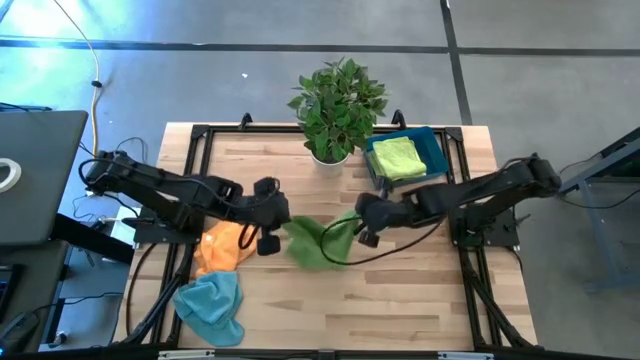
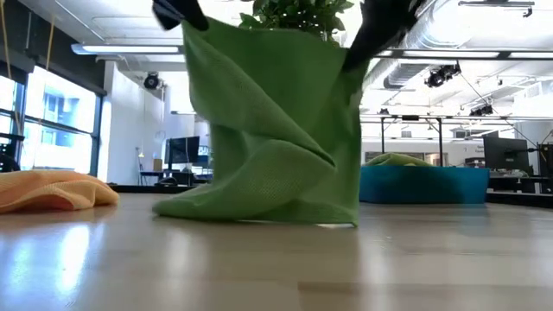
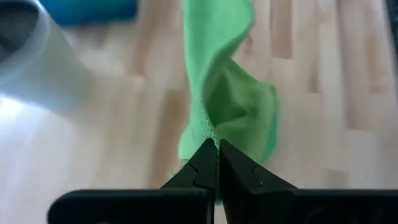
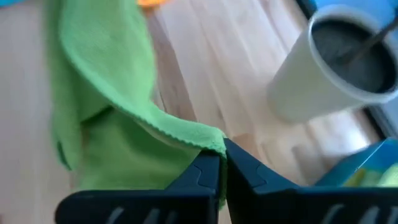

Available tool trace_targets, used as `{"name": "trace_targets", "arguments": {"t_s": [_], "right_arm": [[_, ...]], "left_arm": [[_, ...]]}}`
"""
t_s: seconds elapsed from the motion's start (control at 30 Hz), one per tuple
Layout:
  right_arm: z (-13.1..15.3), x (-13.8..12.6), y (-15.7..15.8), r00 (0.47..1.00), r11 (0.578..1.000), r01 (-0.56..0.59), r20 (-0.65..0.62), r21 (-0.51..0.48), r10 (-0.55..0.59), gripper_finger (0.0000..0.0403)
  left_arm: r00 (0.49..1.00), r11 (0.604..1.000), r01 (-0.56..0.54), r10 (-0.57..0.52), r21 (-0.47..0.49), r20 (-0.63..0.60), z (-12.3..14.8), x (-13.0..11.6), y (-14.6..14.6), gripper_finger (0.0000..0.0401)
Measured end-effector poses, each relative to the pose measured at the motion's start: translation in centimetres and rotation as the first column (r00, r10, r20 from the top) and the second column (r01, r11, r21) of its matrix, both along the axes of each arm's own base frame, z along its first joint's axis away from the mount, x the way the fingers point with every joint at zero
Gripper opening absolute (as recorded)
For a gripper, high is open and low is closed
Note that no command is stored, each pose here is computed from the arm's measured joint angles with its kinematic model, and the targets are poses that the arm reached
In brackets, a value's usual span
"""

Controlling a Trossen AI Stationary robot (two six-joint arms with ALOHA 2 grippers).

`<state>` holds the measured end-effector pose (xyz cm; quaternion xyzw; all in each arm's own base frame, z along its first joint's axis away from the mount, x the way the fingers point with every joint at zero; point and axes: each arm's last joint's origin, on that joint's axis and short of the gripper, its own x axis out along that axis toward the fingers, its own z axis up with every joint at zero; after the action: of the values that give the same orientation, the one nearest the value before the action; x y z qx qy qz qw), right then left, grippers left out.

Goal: Sort microfiber towel by color & place in baskets
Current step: Fold the green towel

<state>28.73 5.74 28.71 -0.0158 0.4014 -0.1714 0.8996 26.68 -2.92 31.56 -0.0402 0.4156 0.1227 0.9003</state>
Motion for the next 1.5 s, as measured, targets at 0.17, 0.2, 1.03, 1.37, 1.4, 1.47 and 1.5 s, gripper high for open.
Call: {"name": "trace_targets", "arguments": {"t_s": [0.17, 0.2, 1.03, 1.37, 1.4, 1.47, 1.5], "right_arm": [[2.6, -1.8, -0.5, 0.996, 0.997, -0.046, 0.067, -0.064, 0.05, 0.0001], [3.1, -2.2, -0.6, 0.996, 0.997, -0.036, 0.078, -0.072, 0.041, 0.0001], [6.6, -4.8, -2.7, 0.994, 0.965, 0.084, -0.049, -0.249, -0.099, 0.0], [6.2, -5.0, -5.3, 0.958, 0.88, 0.218, -0.077, -0.422, -0.275, 0.0], [6.2, -5.0, -5.3, 0.961, 0.895, 0.215, -0.077, -0.391, -0.264, 0.0], [6.0, -4.9, -4.8, 0.972, 0.941, 0.177, -0.102, -0.288, -0.214, 0.0], [5.6, -4.9, -4.5, 0.975, 0.96, 0.156, -0.12, -0.231, -0.187, 0.0]], "left_arm": [[0.998, 0.972, 0.065, -0.067, 0.227, 0.003, 1.8, 0.3, 0.9, 0.0], [0.997, 0.967, 0.07, -0.074, 0.245, 0.006, 2.1, 0.3, 1.1, 0.0], [0.992, 0.951, -0.035, 0.071, 0.307, -0.108, -1.3, 4.4, 3.3, 0.0001], [0.978, 0.822, -0.126, 0.196, 0.556, -0.069, 1.9, 3.6, 4.4, 0.0001], [0.98, 0.821, -0.121, 0.188, 0.557, -0.064, 2.2, 3.6, 4.2, 0.0001], [0.985, 0.827, -0.11, 0.167, 0.551, -0.054, 2.6, 3.6, 3.8, 0.0001], [0.987, 0.846, -0.106, 0.152, 0.522, -0.046, 2.6, 3.7, 3.5, 0.0001]]}}
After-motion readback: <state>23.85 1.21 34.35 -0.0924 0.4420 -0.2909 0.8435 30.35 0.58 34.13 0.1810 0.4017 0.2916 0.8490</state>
